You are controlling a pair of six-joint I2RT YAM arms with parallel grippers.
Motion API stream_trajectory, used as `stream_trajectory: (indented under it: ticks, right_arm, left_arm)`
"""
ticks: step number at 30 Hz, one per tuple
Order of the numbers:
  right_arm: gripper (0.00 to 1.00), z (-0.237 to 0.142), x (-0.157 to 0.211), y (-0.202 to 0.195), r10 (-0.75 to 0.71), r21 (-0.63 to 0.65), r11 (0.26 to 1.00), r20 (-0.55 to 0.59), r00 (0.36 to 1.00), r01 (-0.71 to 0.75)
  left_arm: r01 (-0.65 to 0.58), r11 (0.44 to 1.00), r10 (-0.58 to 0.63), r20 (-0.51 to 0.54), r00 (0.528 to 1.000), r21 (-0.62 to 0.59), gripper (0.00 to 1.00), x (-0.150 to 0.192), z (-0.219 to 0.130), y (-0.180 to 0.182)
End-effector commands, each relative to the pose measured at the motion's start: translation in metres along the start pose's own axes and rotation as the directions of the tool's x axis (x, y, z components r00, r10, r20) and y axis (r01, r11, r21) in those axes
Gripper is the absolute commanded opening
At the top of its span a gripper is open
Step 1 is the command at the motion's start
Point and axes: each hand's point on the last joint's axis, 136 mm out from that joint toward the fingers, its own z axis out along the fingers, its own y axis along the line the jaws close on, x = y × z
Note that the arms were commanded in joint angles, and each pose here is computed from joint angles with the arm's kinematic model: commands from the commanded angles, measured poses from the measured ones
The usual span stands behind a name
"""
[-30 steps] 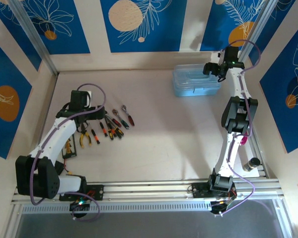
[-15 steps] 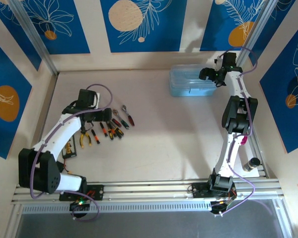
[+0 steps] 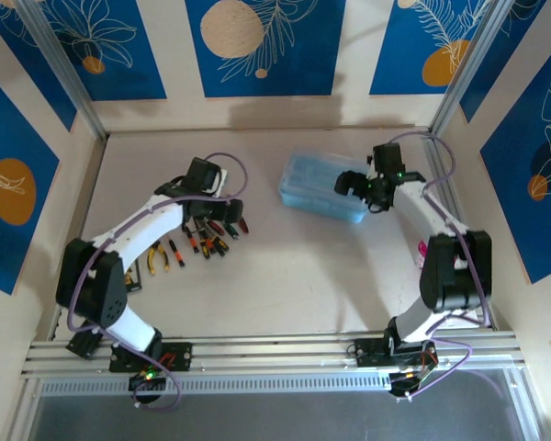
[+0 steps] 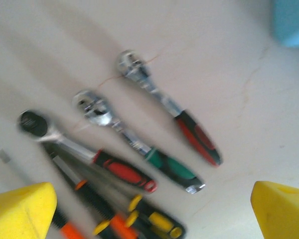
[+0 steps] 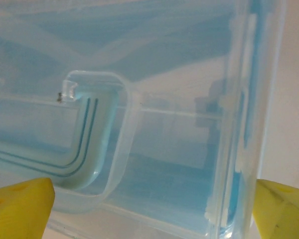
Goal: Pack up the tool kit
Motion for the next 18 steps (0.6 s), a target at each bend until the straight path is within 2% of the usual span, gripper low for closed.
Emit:
stream_trajectory:
  ticks: [1,5,9,15,18]
  right_arm:
    - [0.99,-0.021,0.022,0.005,0.039,0.043,0.998,0.014,0.999,-0.039]
    - [0.99,-0.052,0.017,0.005,-0.06,0.083,0.995,0.061,0.996,0.055]
    - [0.99,-0.065,-0.012,0.018,-0.161,0.018,0.987,0.106,0.981,0.16]
    - [0.99,-0.042,-0.057,0.058,-0.329,-0.128,0.931,0.116,0.937,0.342]
    - [0.99,-0.024,-0.074,0.072,-0.373,-0.186,0.903,0.109,0.921,0.388]
  left_arm:
    - [-0.028,0.995,0.026,0.02,0.999,0.095,1.0,-0.018,0.008,-0.038]
    - [-0.057,0.986,0.056,0.011,0.998,0.159,1.0,-0.024,0.023,-0.073]
    - [-0.051,0.982,0.052,-0.003,0.999,0.183,1.0,-0.03,0.039,-0.091]
    - [-0.024,0.983,0.03,-0.035,0.999,0.18,1.0,-0.046,0.075,-0.101]
    - [-0.028,0.985,0.039,-0.057,0.998,0.168,1.0,-0.052,0.089,-0.103]
